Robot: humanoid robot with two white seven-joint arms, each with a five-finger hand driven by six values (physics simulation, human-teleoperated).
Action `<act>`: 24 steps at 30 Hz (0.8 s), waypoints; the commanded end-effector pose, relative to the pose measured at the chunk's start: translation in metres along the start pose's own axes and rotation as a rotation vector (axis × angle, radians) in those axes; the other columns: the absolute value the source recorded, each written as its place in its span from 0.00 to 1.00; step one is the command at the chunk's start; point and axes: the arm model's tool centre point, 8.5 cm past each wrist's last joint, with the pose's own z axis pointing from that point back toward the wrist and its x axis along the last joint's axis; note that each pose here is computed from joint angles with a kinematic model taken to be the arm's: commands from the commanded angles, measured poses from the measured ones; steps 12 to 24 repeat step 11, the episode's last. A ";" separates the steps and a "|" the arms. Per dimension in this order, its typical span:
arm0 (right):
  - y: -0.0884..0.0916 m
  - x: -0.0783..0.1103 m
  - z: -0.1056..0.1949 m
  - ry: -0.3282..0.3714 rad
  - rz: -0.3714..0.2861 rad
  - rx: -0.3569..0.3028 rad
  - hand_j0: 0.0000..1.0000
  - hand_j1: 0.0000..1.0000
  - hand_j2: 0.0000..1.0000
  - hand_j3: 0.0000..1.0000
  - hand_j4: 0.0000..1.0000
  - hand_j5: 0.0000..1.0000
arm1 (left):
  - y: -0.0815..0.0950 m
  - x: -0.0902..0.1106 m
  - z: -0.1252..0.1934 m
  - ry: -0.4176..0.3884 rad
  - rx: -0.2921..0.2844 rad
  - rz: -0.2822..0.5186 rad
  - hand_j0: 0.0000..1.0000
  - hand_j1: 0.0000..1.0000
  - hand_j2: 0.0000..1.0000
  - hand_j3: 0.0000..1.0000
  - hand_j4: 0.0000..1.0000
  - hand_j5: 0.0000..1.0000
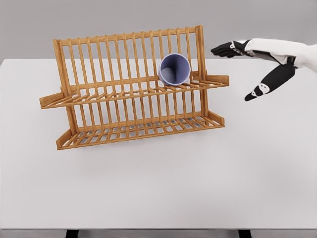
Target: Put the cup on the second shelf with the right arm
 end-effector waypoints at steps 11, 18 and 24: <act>0.005 -0.010 0.021 -0.008 0.016 -0.013 0.99 0.99 0.99 0.99 0.99 0.99 | 0.000 0.000 0.000 0.000 0.000 0.000 1.00 1.00 1.00 1.00 1.00 1.00; 0.005 -0.010 0.021 -0.008 0.016 -0.013 0.99 0.99 0.99 0.99 0.99 0.99 | 0.000 0.000 0.000 0.000 0.000 0.000 1.00 1.00 1.00 1.00 1.00 1.00; 0.005 -0.010 0.021 -0.008 0.016 -0.013 0.99 0.99 0.99 0.99 0.99 0.99 | 0.000 0.000 0.000 0.000 0.000 0.000 1.00 1.00 1.00 1.00 1.00 1.00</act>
